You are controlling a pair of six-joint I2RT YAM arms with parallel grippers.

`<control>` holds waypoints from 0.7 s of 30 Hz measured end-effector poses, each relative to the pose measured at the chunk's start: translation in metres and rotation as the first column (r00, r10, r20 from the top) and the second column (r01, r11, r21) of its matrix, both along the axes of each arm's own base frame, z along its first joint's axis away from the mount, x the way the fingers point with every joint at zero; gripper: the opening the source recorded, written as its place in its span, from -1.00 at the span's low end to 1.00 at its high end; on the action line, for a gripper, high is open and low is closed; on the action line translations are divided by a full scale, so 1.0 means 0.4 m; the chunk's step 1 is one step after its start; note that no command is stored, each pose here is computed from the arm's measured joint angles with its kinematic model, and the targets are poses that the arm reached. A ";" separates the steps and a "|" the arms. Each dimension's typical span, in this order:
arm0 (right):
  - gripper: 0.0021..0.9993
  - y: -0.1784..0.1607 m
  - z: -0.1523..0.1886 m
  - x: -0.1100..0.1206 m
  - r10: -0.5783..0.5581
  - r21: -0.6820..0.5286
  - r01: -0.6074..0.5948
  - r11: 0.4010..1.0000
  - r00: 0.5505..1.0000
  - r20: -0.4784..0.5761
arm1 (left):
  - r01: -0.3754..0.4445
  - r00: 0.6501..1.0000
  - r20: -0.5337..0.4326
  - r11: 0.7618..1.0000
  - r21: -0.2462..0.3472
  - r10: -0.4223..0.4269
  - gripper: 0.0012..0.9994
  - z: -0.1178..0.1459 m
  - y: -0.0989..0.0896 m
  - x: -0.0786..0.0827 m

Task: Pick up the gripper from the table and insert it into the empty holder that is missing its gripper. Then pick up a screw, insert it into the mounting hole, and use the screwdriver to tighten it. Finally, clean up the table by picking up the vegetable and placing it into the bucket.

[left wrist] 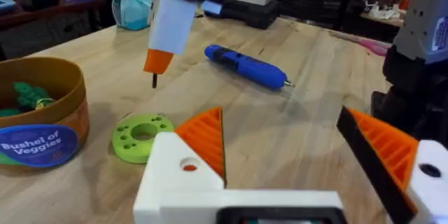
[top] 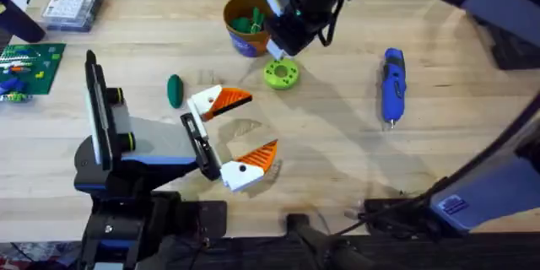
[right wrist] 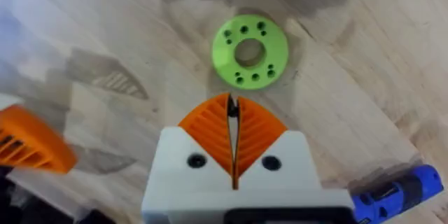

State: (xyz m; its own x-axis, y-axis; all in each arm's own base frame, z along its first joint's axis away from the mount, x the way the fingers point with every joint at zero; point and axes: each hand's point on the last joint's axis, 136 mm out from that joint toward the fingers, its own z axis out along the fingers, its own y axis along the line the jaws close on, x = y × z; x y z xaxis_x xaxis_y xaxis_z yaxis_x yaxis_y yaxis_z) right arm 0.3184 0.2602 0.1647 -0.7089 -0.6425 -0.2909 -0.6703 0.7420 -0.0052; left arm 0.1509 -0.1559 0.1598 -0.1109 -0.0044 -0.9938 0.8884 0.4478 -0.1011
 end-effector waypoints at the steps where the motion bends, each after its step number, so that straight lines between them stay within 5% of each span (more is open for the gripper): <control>1: -0.99 0.010 0.011 -0.009 0.013 0.001 -0.013 1.000 1.000 0.002 | 0.000 1.000 0.000 1.000 0.000 0.000 0.97 0.000 0.000 0.000; 15: -0.99 0.147 0.198 -0.123 0.180 0.067 -0.187 0.980 0.978 0.105 | 0.000 1.000 0.000 1.000 0.000 0.000 0.97 0.000 0.000 0.000; 21: -0.99 0.214 0.219 -0.222 0.290 0.071 -0.298 0.952 0.951 0.109 | 0.000 1.000 0.000 1.000 0.000 0.000 0.97 0.000 0.000 0.000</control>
State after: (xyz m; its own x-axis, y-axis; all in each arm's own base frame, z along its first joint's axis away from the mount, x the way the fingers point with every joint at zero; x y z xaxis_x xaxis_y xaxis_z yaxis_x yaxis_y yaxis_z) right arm 0.2295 0.3457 0.2524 -0.4583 -0.7878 -0.4116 -0.8583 0.5125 -0.0251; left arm 0.1509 -0.1559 0.1598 -0.1109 -0.0044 -0.9938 0.8884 0.4478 -0.1011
